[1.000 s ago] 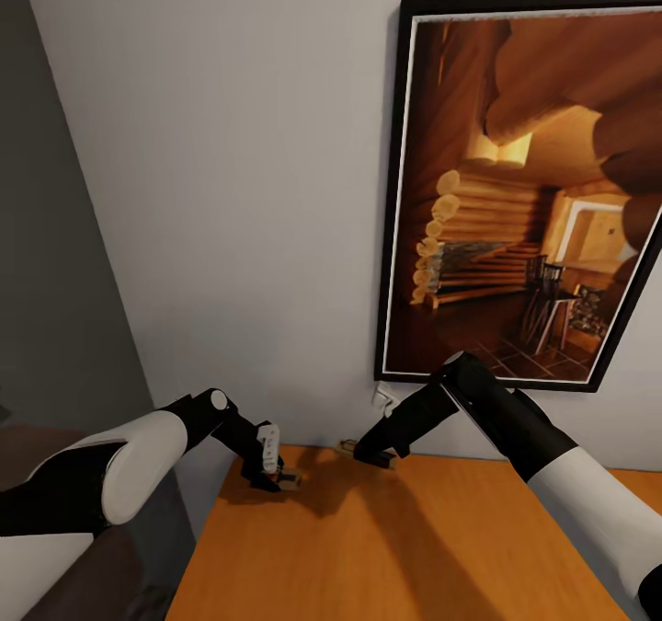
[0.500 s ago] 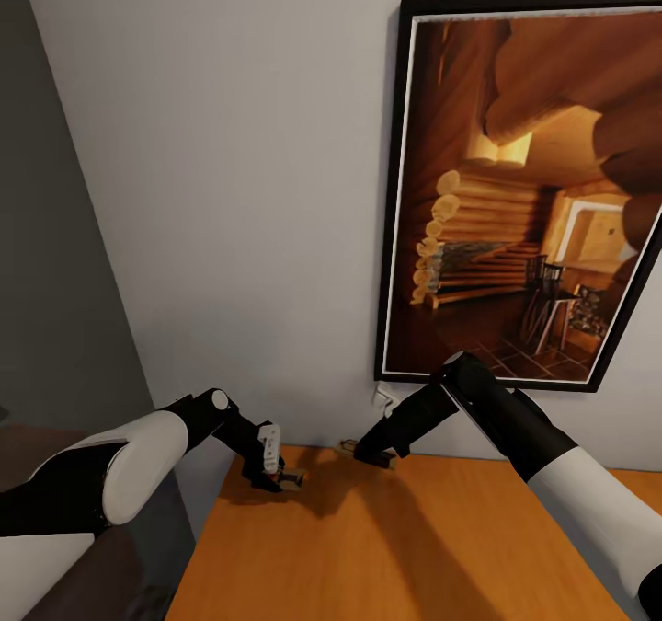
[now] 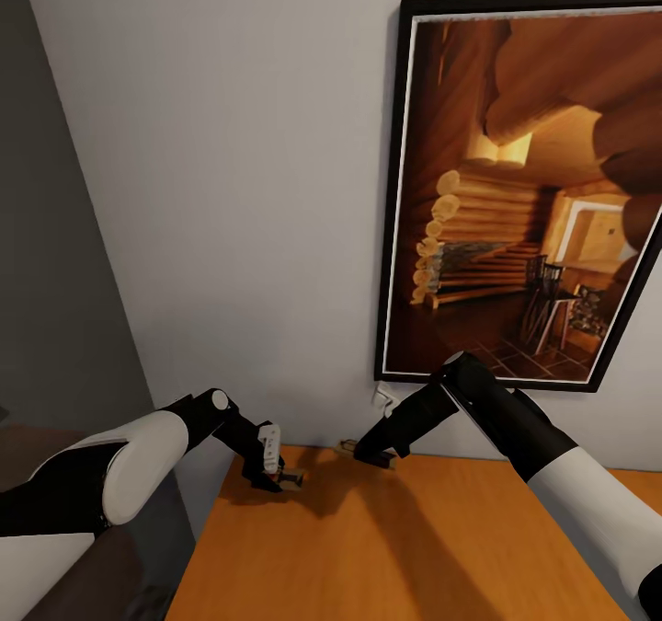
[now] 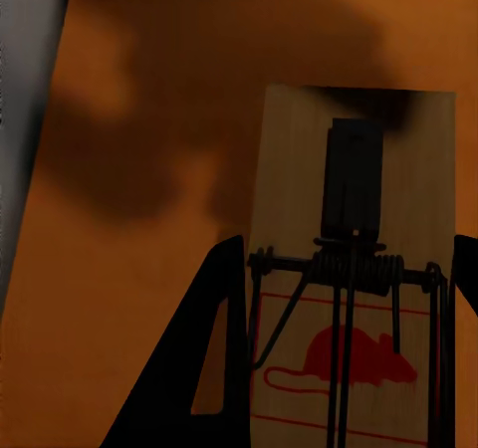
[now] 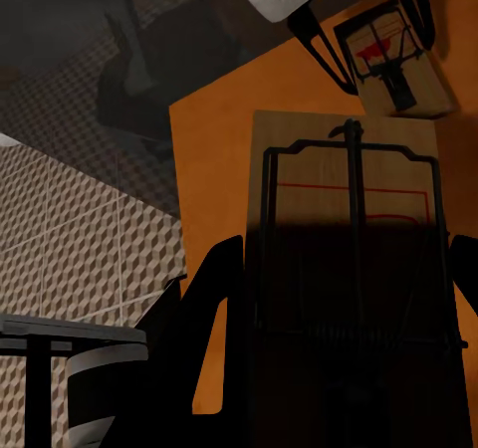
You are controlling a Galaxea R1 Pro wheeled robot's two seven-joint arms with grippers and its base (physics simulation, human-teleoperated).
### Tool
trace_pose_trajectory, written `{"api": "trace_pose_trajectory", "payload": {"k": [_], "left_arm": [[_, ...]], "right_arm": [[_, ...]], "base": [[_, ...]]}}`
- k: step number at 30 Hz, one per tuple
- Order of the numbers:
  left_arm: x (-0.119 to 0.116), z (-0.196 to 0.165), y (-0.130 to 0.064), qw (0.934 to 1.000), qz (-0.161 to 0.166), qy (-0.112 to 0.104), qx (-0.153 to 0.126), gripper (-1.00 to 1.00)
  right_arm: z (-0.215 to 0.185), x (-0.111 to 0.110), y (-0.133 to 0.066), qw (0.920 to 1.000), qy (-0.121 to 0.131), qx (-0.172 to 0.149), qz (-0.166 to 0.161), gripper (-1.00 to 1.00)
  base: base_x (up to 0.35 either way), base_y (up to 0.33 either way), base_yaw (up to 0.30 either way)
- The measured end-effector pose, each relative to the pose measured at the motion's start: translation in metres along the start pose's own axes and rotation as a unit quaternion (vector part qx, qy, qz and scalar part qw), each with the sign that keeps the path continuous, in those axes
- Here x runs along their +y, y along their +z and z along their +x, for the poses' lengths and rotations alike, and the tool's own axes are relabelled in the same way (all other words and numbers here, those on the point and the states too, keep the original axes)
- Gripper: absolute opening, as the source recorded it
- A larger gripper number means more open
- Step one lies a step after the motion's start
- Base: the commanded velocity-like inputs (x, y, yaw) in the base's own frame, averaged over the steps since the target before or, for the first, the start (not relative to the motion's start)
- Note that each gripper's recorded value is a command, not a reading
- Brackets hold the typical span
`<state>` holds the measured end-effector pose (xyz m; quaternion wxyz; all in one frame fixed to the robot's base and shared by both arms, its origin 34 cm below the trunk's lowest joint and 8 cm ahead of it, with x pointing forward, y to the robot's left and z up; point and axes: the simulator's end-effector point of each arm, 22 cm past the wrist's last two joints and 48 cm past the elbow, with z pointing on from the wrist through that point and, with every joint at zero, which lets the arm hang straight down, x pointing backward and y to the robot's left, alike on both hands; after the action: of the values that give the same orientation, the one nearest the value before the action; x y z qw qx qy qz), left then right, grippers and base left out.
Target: Take the four mousetraps from the cabinet in the bathroom and place them on the bathroom floor. Make sure all four end up on the same floor surface, and ensure that at least two of them are either under or directly next to the same bathroom sink.
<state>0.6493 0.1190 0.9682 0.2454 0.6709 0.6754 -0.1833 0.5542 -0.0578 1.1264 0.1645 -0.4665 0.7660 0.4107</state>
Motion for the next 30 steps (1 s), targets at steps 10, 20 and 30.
{"api": "trace_pose_trajectory", "payload": {"k": [10, 20, 30], "left_arm": [[0.0004, 0.0003, 0.0004, 1.0000, 0.000, 0.000, 0.000, -1.00], [0.0006, 0.0003, 0.0004, 1.0000, 0.000, 0.000, 0.000, -1.00], [0.0008, 0.0004, 0.0004, 1.0000, -0.001, 0.000, 0.000, -1.00]], "right_arm": [[0.0000, -0.0006, 0.0002, 1.0000, 0.000, 0.000, 0.000, -1.00], [-0.0001, -0.0006, 0.0002, 1.0000, 0.000, 0.000, 0.000, -1.00], [-0.0001, -0.0007, 0.0002, 1.0000, 0.000, 0.000, 0.000, -1.00]], "base": [[-0.079, 0.000, 0.000], [-0.319, 0.000, 0.000], [-0.335, 0.000, 0.000]]}}
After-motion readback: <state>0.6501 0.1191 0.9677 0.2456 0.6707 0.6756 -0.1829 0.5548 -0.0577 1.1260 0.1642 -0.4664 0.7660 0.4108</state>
